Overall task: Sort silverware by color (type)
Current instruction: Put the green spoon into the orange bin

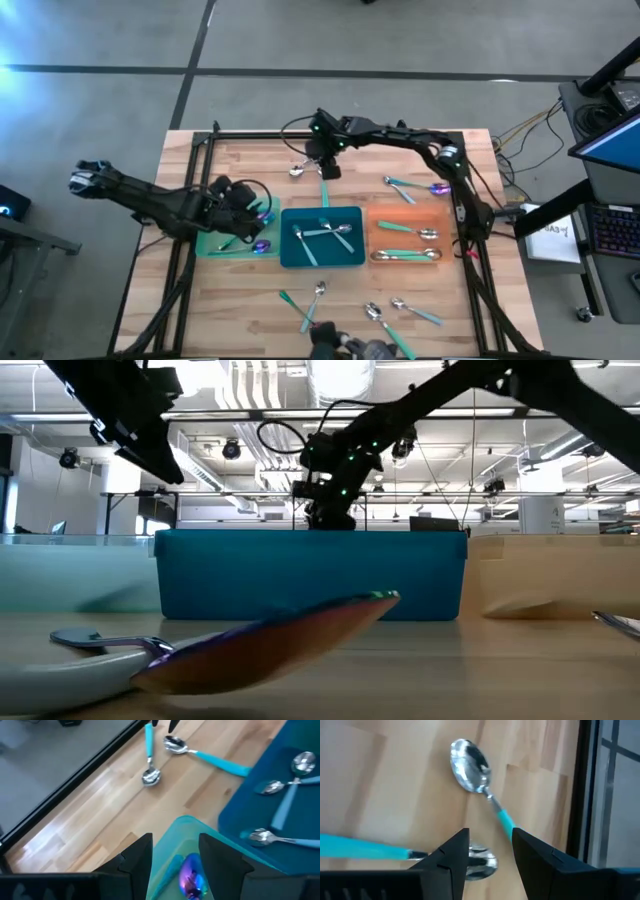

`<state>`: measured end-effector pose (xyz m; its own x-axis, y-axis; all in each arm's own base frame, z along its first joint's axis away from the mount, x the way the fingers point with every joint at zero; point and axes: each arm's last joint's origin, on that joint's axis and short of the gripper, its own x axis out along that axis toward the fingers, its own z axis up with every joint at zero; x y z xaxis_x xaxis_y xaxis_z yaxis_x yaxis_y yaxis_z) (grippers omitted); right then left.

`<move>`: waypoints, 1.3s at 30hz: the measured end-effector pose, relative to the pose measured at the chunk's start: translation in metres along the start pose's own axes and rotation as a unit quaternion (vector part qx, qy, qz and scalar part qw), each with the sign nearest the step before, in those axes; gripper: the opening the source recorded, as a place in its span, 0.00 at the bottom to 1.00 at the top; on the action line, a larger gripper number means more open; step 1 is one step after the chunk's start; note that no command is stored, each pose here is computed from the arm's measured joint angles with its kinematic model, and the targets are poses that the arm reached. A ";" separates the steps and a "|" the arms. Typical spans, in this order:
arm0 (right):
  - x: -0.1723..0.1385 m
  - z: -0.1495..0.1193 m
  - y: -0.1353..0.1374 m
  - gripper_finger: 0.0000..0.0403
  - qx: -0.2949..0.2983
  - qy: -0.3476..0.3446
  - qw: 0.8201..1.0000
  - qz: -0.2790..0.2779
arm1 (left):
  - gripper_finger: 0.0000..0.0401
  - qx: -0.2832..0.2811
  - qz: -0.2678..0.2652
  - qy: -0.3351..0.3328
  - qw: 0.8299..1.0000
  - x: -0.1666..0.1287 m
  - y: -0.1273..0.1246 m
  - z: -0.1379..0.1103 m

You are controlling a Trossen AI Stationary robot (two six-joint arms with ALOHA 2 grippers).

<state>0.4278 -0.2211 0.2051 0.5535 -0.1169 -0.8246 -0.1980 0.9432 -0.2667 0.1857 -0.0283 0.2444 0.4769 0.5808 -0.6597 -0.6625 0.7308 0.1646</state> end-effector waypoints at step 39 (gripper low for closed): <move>0.043 -0.018 -0.046 0.33 -0.060 0.043 0.997 0.020 | 0.36 -0.005 0.099 0.047 0.994 0.029 0.035 0.006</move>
<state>0.4465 -0.2747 0.1724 0.4727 -0.1106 -0.8742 -0.3164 0.9046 -0.2856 0.1796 0.0166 0.2348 0.2811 0.6767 -0.6805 -0.7440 0.6015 0.2908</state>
